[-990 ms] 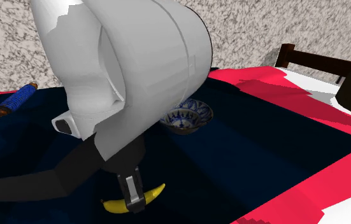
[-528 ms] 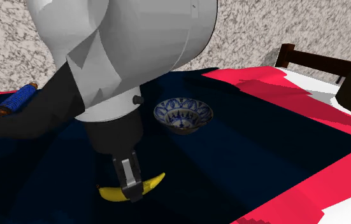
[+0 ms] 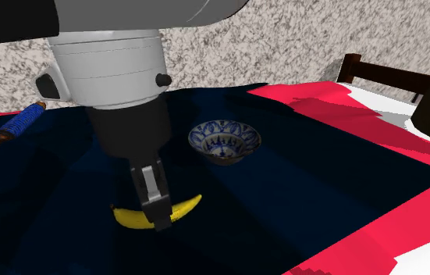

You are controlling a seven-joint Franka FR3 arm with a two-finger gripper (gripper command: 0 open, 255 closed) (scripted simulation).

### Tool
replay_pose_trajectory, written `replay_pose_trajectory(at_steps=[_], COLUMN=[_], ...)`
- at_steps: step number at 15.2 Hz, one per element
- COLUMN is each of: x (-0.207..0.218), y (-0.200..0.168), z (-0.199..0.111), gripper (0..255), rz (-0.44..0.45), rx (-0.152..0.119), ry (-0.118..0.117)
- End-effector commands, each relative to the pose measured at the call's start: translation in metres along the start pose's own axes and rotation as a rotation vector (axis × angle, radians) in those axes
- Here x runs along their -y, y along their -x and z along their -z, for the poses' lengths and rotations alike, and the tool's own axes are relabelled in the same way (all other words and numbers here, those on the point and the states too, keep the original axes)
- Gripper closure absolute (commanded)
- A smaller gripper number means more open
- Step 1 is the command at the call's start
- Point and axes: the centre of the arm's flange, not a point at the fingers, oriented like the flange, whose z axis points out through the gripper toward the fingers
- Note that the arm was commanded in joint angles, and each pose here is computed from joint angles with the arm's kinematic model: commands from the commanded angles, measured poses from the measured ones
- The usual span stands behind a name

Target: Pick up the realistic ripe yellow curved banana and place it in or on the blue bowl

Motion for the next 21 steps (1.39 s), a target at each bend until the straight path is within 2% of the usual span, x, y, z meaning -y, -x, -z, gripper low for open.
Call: replay_pose_trajectory(at_steps=[1,12,21], x=[0.001,0.006,-0.075], y=[0.000,0.002,0.090], z=[0.010,0.065,0.066], gripper=[255,255,255], rz=[0.000,0.000,0.000], rx=[0.000,0.000,0.000], ry=[0.000,0.000,0.000])
